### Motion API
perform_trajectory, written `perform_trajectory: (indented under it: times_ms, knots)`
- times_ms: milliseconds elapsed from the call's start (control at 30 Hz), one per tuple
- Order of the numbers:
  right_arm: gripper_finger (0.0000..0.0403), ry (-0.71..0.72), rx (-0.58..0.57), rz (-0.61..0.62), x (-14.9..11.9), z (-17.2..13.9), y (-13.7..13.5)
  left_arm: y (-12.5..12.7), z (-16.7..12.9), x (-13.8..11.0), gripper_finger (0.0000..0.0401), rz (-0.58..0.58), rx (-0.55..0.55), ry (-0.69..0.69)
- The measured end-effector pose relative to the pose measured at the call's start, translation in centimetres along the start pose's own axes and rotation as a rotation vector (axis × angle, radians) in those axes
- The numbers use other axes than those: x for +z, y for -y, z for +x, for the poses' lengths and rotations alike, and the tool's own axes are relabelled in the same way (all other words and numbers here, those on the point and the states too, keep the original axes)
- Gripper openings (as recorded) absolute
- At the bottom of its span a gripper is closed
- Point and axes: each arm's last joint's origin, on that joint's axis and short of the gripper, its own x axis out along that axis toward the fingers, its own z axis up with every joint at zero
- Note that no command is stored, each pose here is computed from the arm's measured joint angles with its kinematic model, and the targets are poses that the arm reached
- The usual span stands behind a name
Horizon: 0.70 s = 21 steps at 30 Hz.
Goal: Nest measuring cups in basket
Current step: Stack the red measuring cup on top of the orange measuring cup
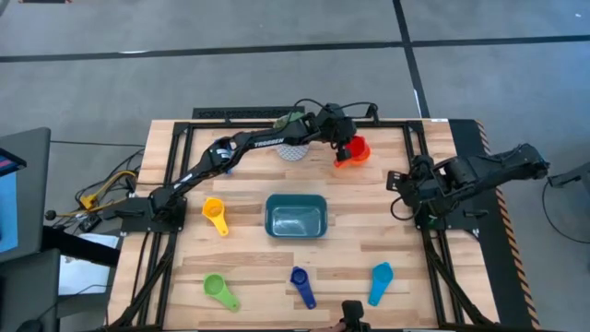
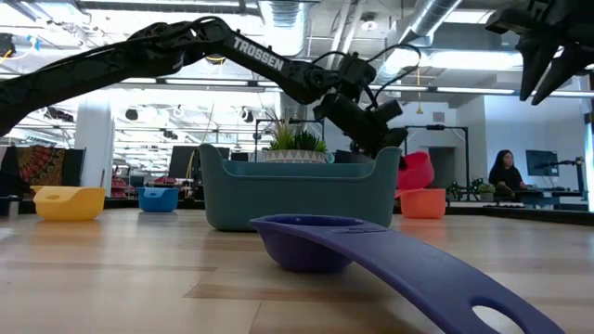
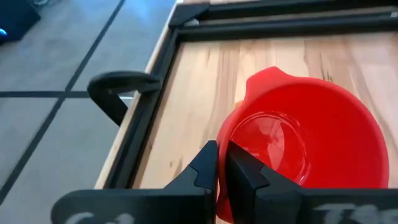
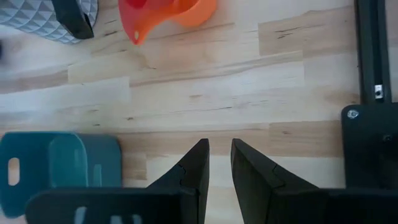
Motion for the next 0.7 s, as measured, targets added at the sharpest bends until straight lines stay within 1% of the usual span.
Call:
perform_trajectory:
  times_ms: [233,367,500,700]
  knots:
    - [0.0092,-0.001,0.003,-0.007,-0.01,0.0,-0.03,-0.01,-0.01,0.18,0.0007,0.005,0.018,0.012]
    - [0.0092,-0.001,0.003,-0.016,-0.01,0.0,-0.03,-0.03,-0.01,0.13,0.0016,0.005,0.019,0.008]
    - [0.0092,-0.001,0.003,-0.018,-0.01,0.0,-0.03,-0.04,-0.01,0.16,0.0034,0.005,0.02,0.01]
    - [0.0092,-0.001,0.003,-0.018,-0.01,0.0,-0.03,-0.04,-0.01,0.16,0.0074,0.006,0.02,0.01]
